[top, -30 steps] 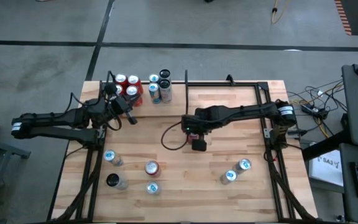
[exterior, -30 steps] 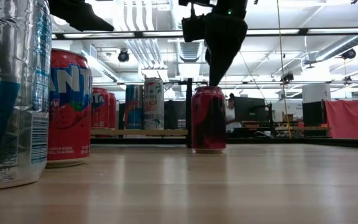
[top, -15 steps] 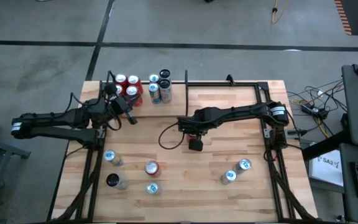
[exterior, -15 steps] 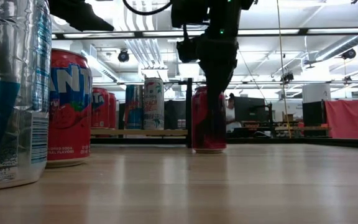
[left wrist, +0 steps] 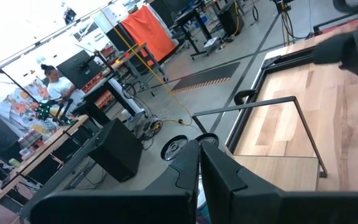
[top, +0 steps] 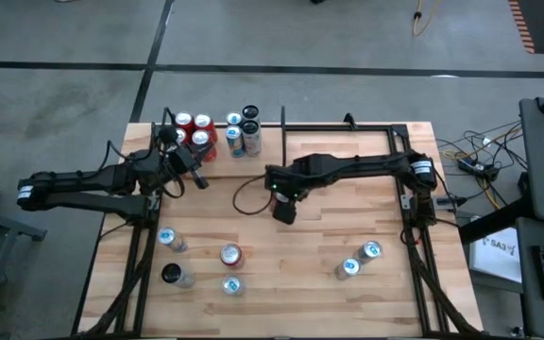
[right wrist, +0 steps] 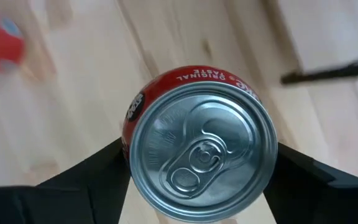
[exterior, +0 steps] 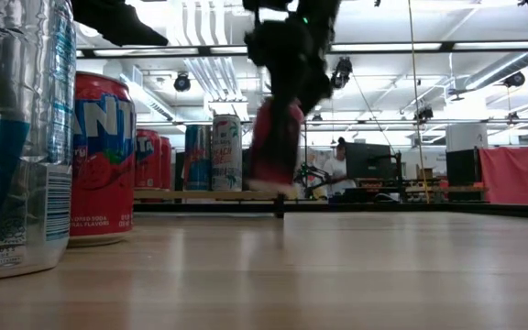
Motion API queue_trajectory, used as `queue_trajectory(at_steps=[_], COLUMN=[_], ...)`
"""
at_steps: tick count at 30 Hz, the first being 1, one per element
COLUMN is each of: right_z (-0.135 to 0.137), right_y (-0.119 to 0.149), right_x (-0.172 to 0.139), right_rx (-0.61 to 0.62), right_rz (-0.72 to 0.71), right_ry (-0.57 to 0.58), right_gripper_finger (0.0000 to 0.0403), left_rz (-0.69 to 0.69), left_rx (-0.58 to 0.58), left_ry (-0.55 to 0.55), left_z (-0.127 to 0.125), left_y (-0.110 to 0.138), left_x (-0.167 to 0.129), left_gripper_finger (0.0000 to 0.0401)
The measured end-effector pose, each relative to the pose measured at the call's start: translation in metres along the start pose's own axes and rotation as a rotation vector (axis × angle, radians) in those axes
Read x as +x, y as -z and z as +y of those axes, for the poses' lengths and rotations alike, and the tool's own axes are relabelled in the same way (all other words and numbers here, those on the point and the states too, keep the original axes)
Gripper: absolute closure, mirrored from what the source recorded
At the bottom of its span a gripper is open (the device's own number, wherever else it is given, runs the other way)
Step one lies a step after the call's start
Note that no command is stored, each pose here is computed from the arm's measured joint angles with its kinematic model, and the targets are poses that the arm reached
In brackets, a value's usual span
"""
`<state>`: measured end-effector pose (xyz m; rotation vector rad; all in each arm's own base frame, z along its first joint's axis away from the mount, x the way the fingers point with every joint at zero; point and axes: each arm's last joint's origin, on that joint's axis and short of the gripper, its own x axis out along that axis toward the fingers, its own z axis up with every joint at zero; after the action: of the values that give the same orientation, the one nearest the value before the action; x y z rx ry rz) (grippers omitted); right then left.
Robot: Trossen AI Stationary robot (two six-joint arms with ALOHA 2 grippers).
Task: Place canned beverage on shelf
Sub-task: Put the red/white soda can on the shelf
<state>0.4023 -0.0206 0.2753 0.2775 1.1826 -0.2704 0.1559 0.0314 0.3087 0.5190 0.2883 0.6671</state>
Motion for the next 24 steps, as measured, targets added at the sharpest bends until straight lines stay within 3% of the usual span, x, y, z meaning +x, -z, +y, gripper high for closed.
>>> queue_trajectory(at_steps=[7,14,24], right_z=[0.008,0.01,-0.03], right_y=[-0.029,-0.057,-0.073], right_x=[-0.023,-0.012,-0.001], right_rx=[-0.031,-0.096,-0.011], right_rz=[-0.134,-0.071,-0.028], right_ry=[-0.032,-0.007,0.034], right_gripper_finger=[0.012,0.012,0.012], left_rz=[-0.003,-0.014,-0.031], left_rx=[0.001,-0.008,-0.027], left_ry=[-0.002,-0.008,-0.017], left_z=[0.0,0.003,0.008], left_y=[0.0,-0.001,-0.001], left_x=[0.0,-0.003,-0.009], left_gripper_finger=[0.0401,0.0401,0.0401])
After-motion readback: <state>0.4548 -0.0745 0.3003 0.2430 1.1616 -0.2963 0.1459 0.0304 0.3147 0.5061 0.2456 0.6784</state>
